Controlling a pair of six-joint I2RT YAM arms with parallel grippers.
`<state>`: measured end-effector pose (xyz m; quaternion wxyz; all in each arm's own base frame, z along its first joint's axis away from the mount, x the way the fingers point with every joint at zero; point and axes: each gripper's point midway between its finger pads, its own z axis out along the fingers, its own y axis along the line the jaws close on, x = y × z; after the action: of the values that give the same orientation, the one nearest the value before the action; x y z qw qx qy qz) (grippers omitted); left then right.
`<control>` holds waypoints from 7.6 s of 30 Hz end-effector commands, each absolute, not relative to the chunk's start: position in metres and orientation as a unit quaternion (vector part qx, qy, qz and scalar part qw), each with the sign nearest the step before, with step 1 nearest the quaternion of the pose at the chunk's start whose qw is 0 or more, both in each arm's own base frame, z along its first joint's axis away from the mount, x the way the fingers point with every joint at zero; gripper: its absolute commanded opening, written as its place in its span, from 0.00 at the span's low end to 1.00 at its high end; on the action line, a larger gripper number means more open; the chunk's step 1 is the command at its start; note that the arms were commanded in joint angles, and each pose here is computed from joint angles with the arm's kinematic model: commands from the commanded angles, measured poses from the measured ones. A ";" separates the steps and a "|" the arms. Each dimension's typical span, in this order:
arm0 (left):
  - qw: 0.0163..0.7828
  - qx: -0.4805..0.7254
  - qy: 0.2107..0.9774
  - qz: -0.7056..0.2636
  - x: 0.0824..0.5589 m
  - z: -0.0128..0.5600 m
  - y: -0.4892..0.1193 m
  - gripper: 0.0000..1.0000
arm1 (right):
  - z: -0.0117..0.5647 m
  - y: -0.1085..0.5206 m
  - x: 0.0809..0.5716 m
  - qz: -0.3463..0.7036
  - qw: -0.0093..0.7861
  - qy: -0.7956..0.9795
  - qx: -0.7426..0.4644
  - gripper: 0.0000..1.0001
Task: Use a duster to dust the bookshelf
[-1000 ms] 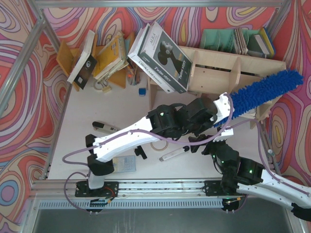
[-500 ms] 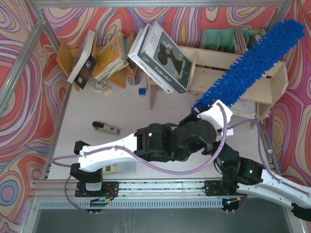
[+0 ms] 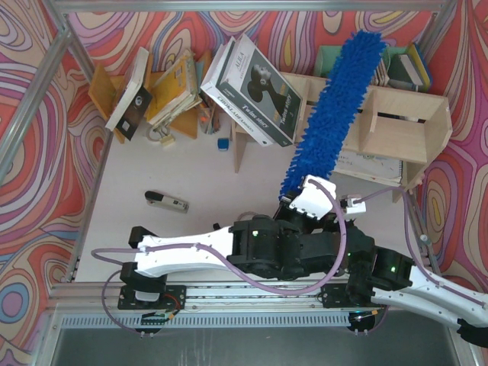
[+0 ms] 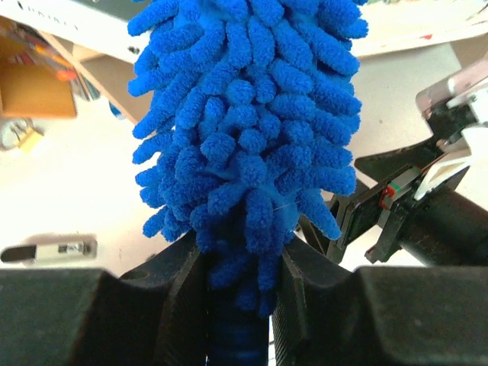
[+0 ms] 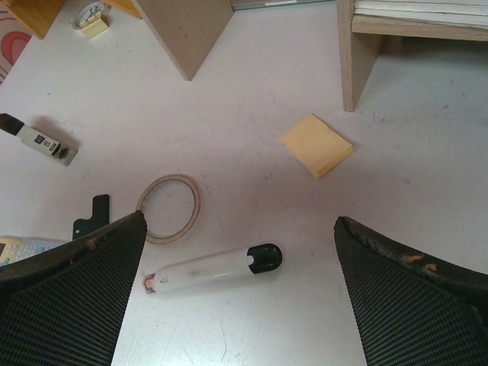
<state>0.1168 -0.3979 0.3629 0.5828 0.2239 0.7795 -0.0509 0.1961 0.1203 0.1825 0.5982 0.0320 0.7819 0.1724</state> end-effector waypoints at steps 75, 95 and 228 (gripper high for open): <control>0.430 0.219 0.872 -0.077 0.092 0.253 -0.407 0.00 | 0.182 0.115 0.197 0.166 0.600 0.782 0.042 0.99; 0.405 0.250 0.876 -0.076 0.120 0.252 -0.371 0.00 | 0.178 0.080 0.186 0.145 0.574 0.792 0.146 0.99; 0.500 0.322 0.793 -0.132 0.104 0.354 -0.388 0.00 | 0.149 0.089 0.199 0.171 0.612 0.757 0.154 0.99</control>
<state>0.1062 -0.3790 0.3493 0.4986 0.3016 0.8006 -0.1391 0.1922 0.0829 0.1239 0.5782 0.1488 0.7915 0.1307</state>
